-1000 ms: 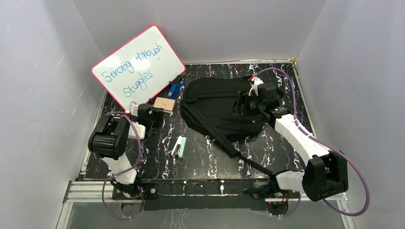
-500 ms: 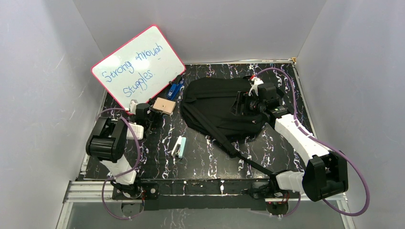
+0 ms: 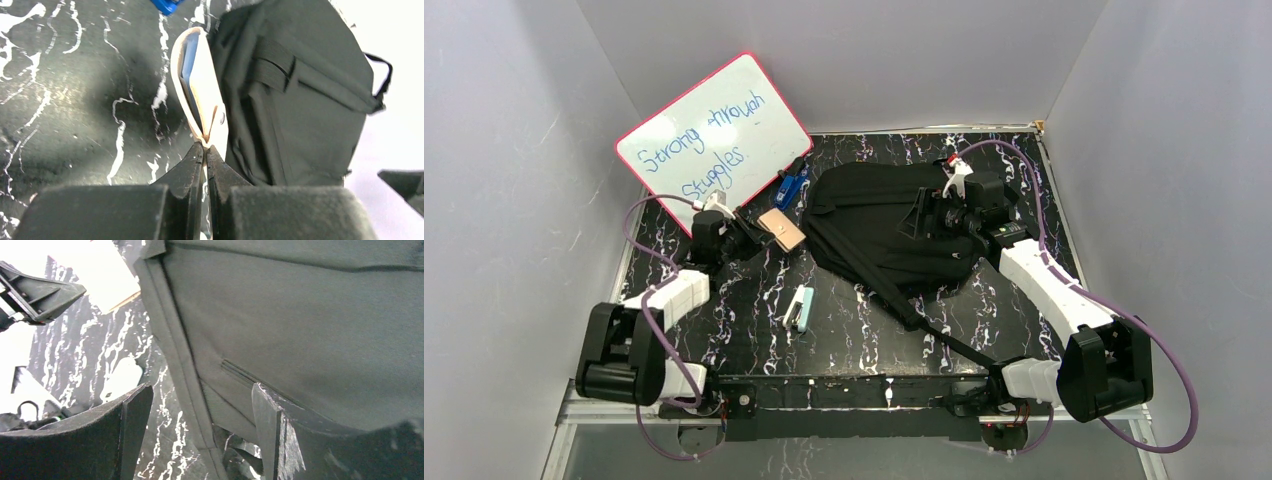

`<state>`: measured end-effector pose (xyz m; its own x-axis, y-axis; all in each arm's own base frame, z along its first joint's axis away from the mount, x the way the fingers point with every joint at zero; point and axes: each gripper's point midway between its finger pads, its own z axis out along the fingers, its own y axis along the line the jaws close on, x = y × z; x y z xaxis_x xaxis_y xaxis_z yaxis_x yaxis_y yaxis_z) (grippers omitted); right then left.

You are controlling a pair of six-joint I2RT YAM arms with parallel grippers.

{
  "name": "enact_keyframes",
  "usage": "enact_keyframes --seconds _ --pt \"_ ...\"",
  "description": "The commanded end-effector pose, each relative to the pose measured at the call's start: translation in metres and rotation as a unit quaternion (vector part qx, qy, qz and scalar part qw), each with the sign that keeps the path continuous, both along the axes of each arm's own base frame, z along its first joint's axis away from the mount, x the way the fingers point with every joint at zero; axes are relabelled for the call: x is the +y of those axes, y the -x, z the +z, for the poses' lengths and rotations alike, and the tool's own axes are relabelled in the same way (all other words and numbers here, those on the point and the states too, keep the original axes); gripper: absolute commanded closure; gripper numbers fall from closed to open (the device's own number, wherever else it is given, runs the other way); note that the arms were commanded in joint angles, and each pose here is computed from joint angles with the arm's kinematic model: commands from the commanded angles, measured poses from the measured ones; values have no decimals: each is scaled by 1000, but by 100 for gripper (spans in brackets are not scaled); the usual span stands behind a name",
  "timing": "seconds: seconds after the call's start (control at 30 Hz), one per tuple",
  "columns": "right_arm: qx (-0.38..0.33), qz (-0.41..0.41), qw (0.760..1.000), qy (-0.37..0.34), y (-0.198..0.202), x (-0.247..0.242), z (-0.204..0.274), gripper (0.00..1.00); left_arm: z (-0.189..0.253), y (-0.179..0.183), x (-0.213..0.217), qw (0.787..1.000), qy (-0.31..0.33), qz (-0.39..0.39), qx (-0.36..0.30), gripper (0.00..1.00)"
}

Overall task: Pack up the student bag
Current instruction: Pick up the personal item from the center of the board.

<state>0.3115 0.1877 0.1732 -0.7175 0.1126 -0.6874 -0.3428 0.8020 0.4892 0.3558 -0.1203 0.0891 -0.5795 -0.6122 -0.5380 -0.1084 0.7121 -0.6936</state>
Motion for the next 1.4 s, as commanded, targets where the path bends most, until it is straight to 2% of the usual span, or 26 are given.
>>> enact_keyframes --seconds 0.0,0.27,0.53,0.63,0.7,1.03,1.37 --pt "-50 42 995 -73 -5 24 44 19 39 16 -16 995 -9 -88 -47 100" --pt "-41 100 984 -141 5 47 51 16 82 42 -33 979 -11 -174 -104 100" --pt "-75 182 958 -208 23 65 73 9 142 52 -65 949 72 -248 -182 100" --pt "-100 190 952 -218 24 66 84 2 162 52 -84 934 82 -281 -207 100" --pt "-109 193 949 -223 25 66 87 1 171 54 -98 923 86 -304 -219 100" --pt "-137 237 927 -255 40 70 111 3 200 77 -158 857 130 -418 -272 100" --pt "-129 237 927 -261 43 66 112 18 215 93 -181 827 147 -452 -300 100"
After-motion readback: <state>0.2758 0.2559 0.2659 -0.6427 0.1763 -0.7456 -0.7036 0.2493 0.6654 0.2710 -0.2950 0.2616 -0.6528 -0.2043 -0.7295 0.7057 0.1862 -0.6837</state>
